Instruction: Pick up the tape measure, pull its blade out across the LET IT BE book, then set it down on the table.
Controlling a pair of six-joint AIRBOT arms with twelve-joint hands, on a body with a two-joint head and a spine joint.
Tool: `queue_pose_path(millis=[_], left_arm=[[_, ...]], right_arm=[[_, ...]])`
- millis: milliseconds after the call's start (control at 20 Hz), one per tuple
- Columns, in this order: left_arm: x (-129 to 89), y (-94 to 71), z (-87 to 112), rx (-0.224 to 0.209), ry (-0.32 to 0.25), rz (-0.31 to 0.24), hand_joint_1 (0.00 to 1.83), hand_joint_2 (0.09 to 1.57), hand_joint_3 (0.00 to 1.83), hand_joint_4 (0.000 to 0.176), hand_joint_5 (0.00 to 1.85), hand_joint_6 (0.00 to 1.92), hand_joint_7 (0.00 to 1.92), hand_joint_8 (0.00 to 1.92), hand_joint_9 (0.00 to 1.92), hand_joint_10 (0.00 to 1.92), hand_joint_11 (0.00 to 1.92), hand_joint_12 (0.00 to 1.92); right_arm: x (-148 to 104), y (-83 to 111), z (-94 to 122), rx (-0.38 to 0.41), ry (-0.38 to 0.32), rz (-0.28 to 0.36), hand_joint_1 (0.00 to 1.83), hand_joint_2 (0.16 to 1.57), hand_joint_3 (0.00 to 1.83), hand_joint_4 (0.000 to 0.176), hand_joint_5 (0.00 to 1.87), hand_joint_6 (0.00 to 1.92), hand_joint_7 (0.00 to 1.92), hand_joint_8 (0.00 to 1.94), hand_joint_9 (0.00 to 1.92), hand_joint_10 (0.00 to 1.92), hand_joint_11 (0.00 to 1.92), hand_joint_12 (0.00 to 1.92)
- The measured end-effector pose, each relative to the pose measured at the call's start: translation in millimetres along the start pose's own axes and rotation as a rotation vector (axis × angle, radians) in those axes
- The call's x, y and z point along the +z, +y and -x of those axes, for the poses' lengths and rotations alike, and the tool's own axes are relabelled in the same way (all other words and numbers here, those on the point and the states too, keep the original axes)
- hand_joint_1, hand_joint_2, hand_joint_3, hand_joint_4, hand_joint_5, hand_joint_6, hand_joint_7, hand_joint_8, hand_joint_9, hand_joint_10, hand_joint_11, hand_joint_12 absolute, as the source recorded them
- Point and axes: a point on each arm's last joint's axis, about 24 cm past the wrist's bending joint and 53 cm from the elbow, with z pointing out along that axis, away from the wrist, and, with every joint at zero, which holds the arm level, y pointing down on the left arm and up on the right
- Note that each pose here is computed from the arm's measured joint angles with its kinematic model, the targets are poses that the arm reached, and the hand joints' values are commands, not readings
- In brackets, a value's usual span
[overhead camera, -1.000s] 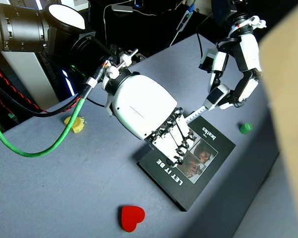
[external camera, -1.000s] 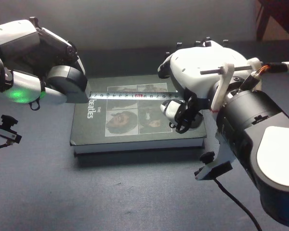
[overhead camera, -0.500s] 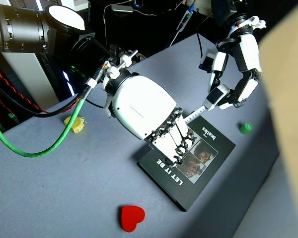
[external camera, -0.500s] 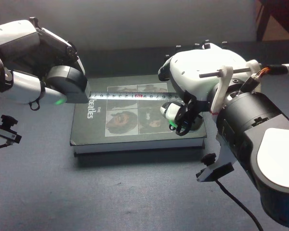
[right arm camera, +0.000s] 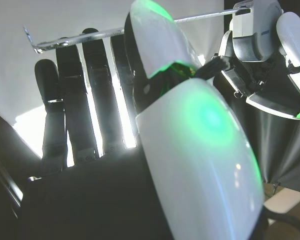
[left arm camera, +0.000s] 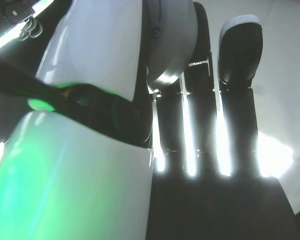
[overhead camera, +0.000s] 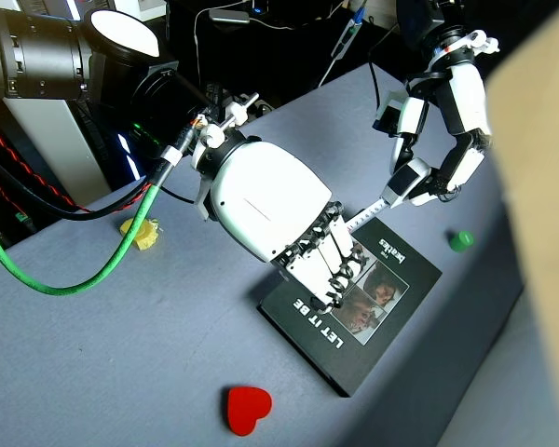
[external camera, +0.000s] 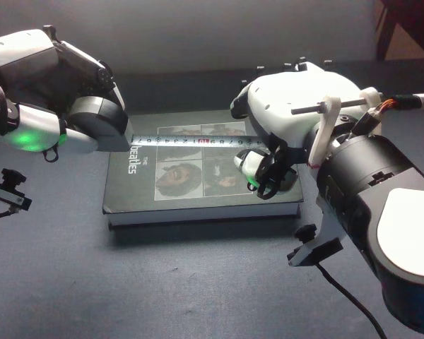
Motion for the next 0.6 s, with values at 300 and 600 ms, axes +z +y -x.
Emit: queue_pose_path(millis=[300,600], left_arm=[[0.0,0.0,0.0,0.0,0.0,0.0,1.5,1.06,0.0,0.0,0.93,0.92,1.09,0.59,1.12,0.79,0.94,1.41],[0.0,-0.1,-0.2,0.0,0.0,0.0,1.5,1.06,0.0,0.0,0.93,0.93,1.09,0.59,1.12,0.79,0.92,1.42]], right_arm=[[0.0,2.1,0.3,-0.004,-0.001,0.009,1.2,1.14,0.01,0.0,0.88,1.07,0.98,1.07,1.01,0.45,0.62,1.35],[0.0,2.3,0.1,-0.004,0.0,0.01,1.2,1.14,0.0,0.004,0.89,1.06,0.98,1.07,0.86,0.78,0.62,1.37]])
